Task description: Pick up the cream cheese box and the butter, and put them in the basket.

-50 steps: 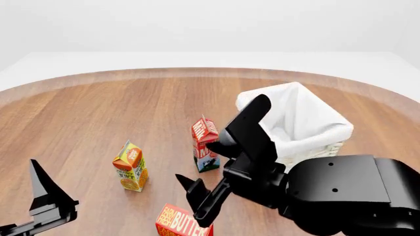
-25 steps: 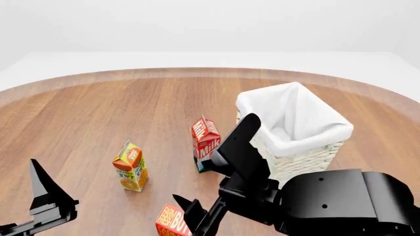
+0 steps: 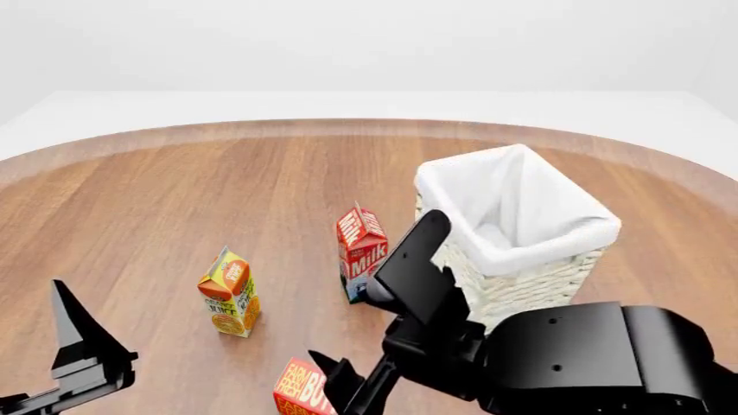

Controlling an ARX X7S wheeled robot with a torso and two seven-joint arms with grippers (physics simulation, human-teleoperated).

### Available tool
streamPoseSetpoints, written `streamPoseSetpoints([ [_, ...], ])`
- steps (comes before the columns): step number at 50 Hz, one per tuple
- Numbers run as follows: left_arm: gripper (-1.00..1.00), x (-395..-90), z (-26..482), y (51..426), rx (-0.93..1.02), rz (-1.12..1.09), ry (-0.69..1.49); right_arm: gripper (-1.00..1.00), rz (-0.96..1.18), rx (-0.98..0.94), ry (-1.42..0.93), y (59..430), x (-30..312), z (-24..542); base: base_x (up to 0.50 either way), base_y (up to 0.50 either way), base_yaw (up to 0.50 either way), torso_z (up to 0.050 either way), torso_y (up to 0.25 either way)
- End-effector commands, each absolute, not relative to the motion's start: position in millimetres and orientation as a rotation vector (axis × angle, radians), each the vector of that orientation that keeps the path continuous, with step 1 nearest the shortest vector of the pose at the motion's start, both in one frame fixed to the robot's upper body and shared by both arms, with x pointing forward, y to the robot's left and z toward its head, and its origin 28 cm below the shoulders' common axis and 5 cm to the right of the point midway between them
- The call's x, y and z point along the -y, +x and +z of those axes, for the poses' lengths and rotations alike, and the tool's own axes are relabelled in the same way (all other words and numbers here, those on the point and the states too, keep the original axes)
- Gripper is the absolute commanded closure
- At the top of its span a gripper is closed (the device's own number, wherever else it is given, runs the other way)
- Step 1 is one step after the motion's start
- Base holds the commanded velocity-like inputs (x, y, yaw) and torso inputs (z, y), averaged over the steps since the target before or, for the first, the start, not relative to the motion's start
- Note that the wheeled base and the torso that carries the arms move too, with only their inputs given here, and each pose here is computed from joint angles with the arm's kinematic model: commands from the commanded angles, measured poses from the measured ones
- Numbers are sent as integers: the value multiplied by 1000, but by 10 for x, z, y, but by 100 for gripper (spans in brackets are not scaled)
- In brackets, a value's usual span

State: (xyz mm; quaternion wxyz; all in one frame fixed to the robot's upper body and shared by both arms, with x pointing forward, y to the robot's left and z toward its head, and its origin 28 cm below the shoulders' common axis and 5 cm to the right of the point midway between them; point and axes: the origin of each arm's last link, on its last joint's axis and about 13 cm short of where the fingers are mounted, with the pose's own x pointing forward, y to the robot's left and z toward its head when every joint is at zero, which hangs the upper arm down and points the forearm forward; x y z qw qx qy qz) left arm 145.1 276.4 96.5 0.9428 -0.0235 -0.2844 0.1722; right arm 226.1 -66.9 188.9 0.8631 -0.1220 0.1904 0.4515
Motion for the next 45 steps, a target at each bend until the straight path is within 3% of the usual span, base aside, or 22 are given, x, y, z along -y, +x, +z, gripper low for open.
streamPoseSetpoints([
  [1, -100, -2763, 969, 1450, 581, 353, -48, -100, 940, -442, -289, 2291, 653, 1810, 0, 0, 0, 0, 0],
  [45, -100, -2775, 953, 1431, 578, 357, -50, -100, 931, -528, -323, 2425, 582, 1624, 0, 0, 0, 0, 0],
])
